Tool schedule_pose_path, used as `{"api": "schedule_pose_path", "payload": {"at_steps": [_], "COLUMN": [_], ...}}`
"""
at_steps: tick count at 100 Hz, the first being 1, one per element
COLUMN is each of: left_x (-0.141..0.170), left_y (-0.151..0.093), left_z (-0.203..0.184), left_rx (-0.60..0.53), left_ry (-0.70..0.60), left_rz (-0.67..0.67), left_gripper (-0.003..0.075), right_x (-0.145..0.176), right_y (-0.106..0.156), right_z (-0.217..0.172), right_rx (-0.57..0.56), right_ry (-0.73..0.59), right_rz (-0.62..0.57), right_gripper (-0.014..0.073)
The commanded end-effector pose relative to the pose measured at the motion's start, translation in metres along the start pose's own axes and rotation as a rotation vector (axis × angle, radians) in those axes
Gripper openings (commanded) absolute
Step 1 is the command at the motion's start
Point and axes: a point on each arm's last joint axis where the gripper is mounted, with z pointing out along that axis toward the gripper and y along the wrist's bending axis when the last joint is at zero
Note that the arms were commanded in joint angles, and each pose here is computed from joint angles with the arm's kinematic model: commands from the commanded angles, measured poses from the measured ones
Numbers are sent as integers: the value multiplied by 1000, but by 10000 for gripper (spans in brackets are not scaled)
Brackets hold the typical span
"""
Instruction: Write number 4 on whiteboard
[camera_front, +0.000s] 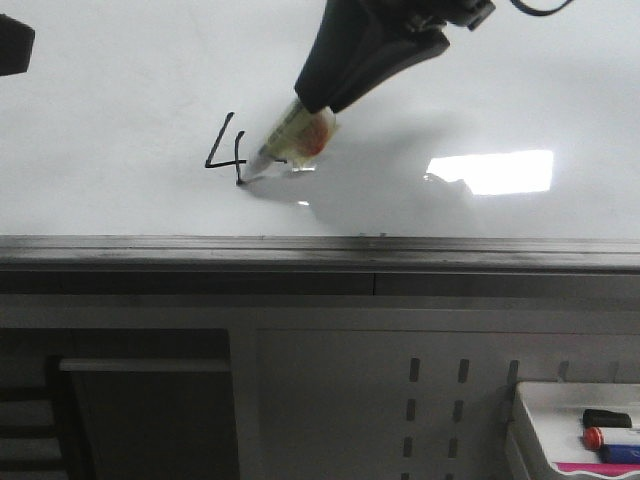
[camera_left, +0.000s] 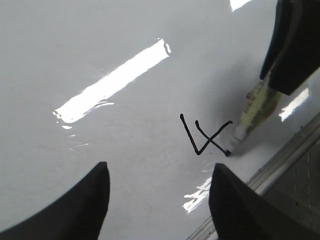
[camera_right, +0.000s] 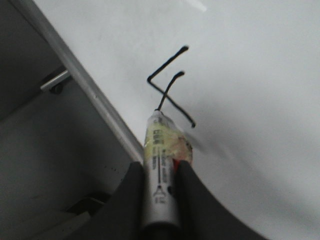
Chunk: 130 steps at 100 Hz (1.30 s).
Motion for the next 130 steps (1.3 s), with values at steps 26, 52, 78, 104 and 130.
{"api": "schedule_pose_path", "payload": {"at_steps": [26, 52, 78, 104, 130], "left_x": [-14, 0, 8, 8, 8], "left_y": [-13, -41, -44, -44, -43], "left_z": [8, 39, 50, 50, 50], "left_rx": [110, 286, 300, 300, 292], "left_ry": [-98, -65, -28, -29, -28], "left_rz": [134, 105, 69, 66, 38], "left_gripper": [407, 407, 356, -20, -20], "right_x": [-18, -26, -26, -25, -26], "right_y": [24, 63, 80, 80, 80], "right_z": [-27, -33, -31, -31, -31], "right_rx": [-26, -97, -138, -140, -143], "right_ry": [-85, -75, -70, -67, -73], "right_rz": [-82, -251, -286, -286, -281], "right_gripper": [-64, -64, -64, -64, 113]}}
